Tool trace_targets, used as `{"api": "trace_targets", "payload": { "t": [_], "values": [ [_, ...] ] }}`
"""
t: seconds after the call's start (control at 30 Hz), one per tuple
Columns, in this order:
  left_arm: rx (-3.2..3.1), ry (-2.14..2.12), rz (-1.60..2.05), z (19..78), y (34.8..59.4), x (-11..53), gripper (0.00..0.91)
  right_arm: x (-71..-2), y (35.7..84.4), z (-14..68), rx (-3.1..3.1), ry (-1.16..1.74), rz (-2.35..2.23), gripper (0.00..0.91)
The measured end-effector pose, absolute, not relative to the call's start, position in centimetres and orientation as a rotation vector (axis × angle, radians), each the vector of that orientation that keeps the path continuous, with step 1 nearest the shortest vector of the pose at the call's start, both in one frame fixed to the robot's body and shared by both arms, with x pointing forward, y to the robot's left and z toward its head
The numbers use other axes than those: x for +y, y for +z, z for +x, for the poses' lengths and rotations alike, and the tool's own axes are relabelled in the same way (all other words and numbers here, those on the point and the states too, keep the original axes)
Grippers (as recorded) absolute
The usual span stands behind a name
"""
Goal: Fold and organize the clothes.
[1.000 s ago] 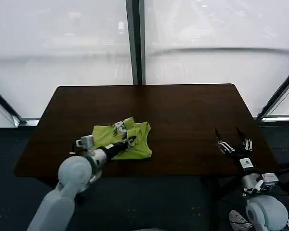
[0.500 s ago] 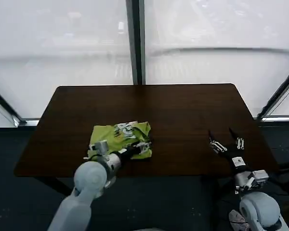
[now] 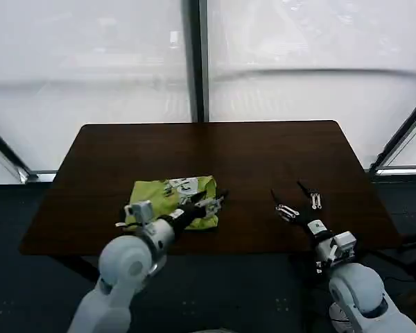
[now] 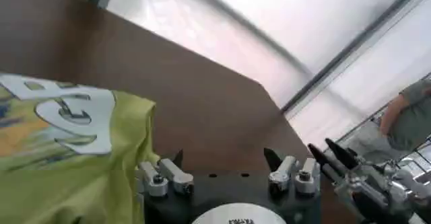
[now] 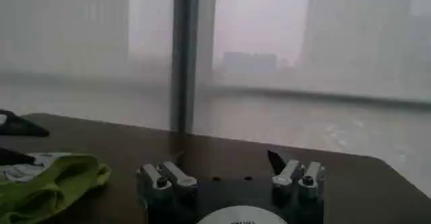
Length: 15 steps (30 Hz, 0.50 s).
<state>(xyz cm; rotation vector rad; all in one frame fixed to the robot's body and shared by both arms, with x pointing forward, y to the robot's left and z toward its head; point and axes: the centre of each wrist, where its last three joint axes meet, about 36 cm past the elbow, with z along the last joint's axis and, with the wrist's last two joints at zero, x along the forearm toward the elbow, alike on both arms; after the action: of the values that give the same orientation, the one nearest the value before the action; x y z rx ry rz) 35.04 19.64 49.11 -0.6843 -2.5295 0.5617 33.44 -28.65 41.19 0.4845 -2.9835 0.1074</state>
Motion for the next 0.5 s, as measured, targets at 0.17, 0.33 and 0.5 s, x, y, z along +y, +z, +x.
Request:
{"api": "trace_targets", "payload": {
  "t": [0.17, 0.33, 0.5],
  "values": [
    [-2.662, 0.417, -0.545, 34.1, 50.4, 23.6, 0.878, -24.0, 40.7, 35.2, -2.936, 0.142, 0.549, 0.878],
    [-2.721, 0.332, -0.426, 33.1, 50.7, 26.0, 0.878, -18.8, 39.7, 36.4, -2.856, 0.182, 0.699, 0.878],
    [-2.736, 0.298, -0.349, 32.6, 50.8, 27.5, 0.878, -16.3, 39.9, 36.5, -2.831, 0.312, 1.004, 0.878]
  ]
}}
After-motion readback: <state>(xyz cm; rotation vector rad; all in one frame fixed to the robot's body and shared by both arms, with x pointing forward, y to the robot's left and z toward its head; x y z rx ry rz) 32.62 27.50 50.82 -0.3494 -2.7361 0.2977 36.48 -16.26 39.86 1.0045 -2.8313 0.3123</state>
